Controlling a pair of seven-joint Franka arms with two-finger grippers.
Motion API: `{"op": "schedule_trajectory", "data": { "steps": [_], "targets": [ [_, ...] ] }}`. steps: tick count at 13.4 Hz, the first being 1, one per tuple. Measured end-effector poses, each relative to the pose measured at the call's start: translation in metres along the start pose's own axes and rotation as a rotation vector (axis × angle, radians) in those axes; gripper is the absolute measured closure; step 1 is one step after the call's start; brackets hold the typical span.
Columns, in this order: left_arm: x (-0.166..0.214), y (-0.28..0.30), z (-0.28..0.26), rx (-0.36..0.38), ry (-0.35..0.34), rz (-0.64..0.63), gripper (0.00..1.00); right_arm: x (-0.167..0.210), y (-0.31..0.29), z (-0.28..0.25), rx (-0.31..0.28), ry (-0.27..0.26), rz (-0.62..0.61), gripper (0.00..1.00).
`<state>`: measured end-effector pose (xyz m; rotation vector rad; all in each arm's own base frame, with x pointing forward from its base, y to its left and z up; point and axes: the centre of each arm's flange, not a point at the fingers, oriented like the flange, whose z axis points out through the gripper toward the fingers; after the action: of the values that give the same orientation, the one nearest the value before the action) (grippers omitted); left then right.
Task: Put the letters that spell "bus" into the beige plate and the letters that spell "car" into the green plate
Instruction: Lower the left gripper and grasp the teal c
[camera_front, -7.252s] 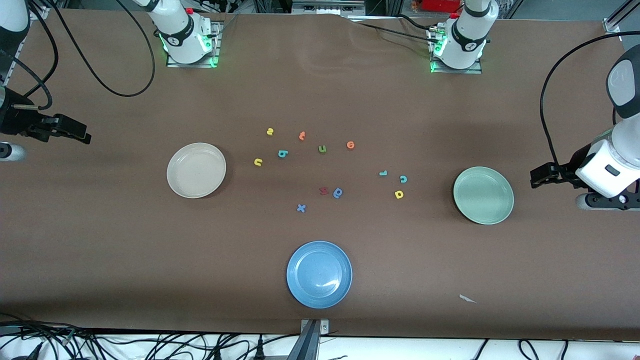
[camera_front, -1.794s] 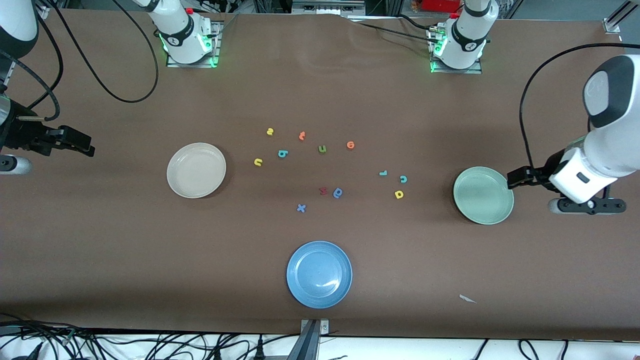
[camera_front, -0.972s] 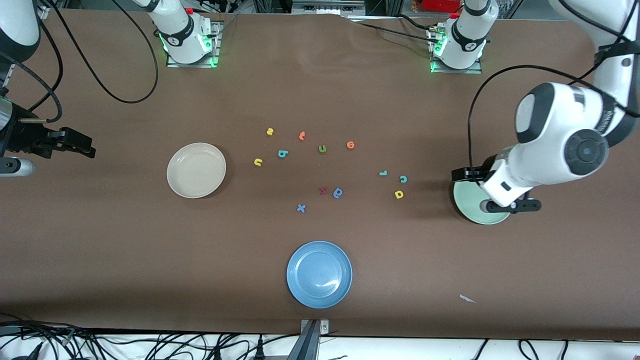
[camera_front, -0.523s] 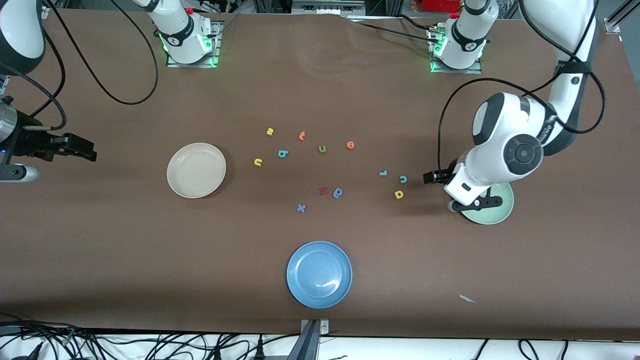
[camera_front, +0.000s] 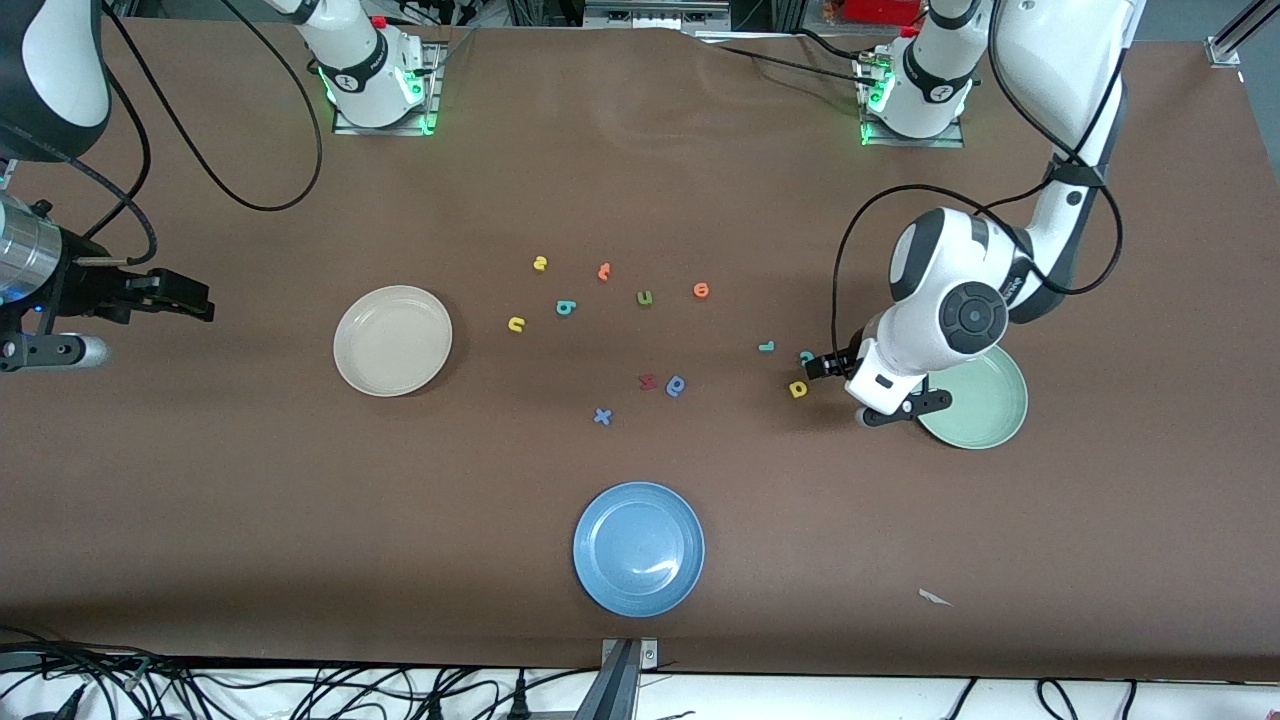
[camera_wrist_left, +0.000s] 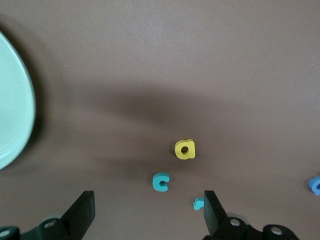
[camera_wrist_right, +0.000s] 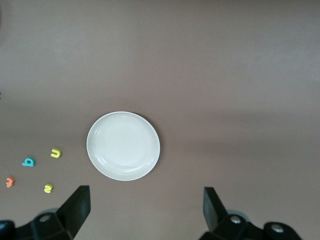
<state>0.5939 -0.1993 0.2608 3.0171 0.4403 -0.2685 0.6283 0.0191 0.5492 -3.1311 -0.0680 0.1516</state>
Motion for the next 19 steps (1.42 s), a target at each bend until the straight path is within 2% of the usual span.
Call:
{"op": "schedule_trajectory", "data": {
  "steps": [3,6,10,12,13,15,16,17,19],
  "targets": [
    [-0.006,0.008,0.029,-0.006,0.017,-0.023,0.04,0.013,-0.029,0.019,0.004,-0.005,-0.021,0.00],
    [-0.010,0.016,0.054,0.000,0.013,-0.044,0.04,0.027,-0.075,0.040,0.040,0.027,0.007,0.00],
    [-0.019,0.008,0.078,0.017,-0.004,-0.050,0.10,0.030,-0.113,0.069,0.085,0.032,0.044,0.00],
    [-0.024,0.003,0.086,0.029,-0.019,-0.052,0.22,0.030,-0.111,0.075,0.077,0.028,0.048,0.00],
    [-0.025,0.001,0.089,0.033,-0.024,-0.052,0.22,0.031,-0.108,0.075,0.074,0.029,0.051,0.00],
    [-0.027,0.002,0.090,0.034,-0.026,-0.050,0.35,0.031,-0.104,0.074,0.074,0.030,0.057,0.00],
    [-0.027,0.003,0.090,0.034,-0.027,-0.049,0.36,0.031,-0.102,0.074,0.074,0.031,0.059,0.00],
    [-0.028,0.003,0.091,0.034,-0.027,-0.048,0.42,0.032,-0.101,0.074,0.074,0.031,0.061,0.00],
    [-0.029,0.004,0.093,0.037,-0.030,-0.045,0.46,0.032,-0.100,0.074,0.075,0.031,0.063,0.00]
  ]
}}
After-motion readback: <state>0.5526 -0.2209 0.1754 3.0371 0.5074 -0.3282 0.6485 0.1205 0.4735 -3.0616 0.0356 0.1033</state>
